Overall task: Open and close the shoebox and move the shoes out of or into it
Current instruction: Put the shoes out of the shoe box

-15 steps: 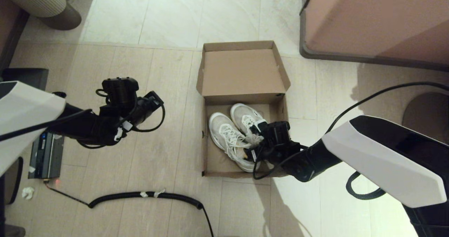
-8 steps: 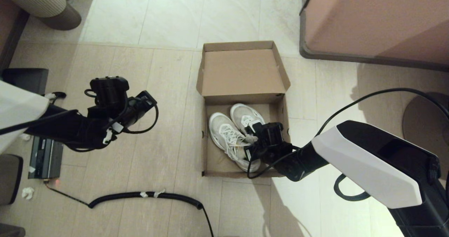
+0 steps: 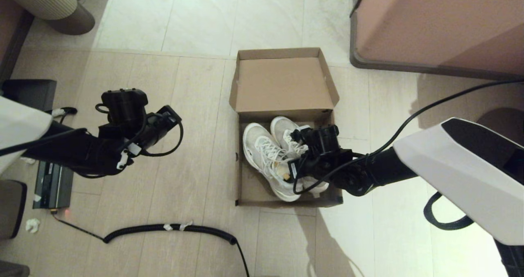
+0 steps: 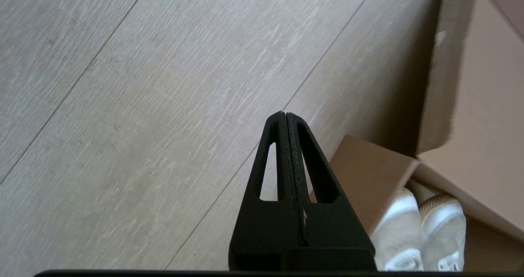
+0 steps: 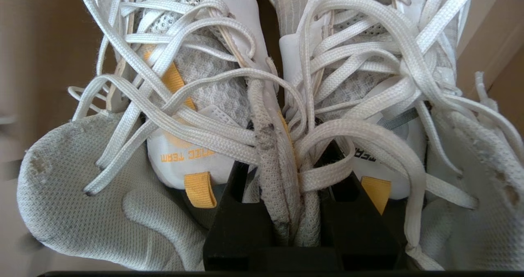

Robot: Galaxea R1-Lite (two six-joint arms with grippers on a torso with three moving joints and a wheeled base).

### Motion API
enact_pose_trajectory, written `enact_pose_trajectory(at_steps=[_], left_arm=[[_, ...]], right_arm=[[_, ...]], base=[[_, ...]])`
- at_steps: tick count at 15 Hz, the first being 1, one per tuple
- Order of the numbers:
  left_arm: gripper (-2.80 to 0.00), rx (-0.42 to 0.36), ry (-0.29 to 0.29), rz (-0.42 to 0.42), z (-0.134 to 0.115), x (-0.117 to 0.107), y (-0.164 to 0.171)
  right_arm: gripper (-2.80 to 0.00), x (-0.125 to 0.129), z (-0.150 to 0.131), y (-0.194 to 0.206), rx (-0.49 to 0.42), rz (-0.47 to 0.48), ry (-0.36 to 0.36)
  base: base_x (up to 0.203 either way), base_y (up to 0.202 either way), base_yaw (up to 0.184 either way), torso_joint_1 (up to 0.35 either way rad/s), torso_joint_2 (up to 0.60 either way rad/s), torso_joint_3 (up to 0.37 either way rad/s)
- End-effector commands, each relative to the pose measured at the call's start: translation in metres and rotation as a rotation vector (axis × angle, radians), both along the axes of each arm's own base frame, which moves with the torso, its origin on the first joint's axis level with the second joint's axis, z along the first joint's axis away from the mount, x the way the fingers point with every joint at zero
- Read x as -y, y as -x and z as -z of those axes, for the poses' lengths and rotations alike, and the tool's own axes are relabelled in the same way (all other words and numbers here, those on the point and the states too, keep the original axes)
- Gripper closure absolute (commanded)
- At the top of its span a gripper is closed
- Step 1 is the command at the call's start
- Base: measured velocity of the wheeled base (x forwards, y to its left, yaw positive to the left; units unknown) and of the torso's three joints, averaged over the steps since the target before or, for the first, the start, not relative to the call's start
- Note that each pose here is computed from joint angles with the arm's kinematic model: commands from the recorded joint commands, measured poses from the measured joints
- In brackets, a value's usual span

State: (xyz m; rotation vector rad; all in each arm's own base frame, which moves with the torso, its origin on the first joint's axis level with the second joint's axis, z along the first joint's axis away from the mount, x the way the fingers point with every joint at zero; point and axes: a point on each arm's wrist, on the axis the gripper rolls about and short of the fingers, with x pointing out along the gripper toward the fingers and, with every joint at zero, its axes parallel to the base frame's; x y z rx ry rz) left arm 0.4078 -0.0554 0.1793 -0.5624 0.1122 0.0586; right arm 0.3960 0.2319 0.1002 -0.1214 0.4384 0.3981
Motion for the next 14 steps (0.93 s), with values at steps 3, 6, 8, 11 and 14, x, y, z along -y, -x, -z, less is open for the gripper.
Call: enact_pose_trajectory(at_steps=[3, 6, 8, 11, 14], left_arm=[[0.00, 0.017, 0.006, -0.002, -0.008, -0.002, 0.008], [0.00, 0.012, 0.005, -0.001, -0.006, -0.002, 0.006], [0.00, 0.011, 0.007, 0.000, -0.005, -0.001, 0.006], [0.00, 0.022, 0.008, 0.003, -0.010, 0.000, 0.009], [0.00, 0.019, 0.010, 0.000, -0.010, -0.003, 0.014]], right_arm=[[0.00, 0.011, -0.064, 0.031, -0.039, -0.075, -0.108], [0.00, 0.026, -0.105, 0.061, -0.093, -0.138, -0.163], [0.00, 0.046, -0.131, 0.082, -0.102, -0.131, -0.198], [0.00, 0.091, -0.161, 0.106, -0.052, -0.049, -0.228], [0.00, 0.134, -0.178, 0.133, -0.015, 0.078, -0.214]], base=[[0.000, 0.000, 0.000, 0.000, 0.00, 0.000], [0.000, 0.000, 0.000, 0.000, 0.00, 0.000], [0.000, 0.000, 0.000, 0.000, 0.00, 0.000], [0.000, 0.000, 0.000, 0.000, 0.00, 0.000], [0.000, 0.000, 0.000, 0.000, 0.00, 0.000]])
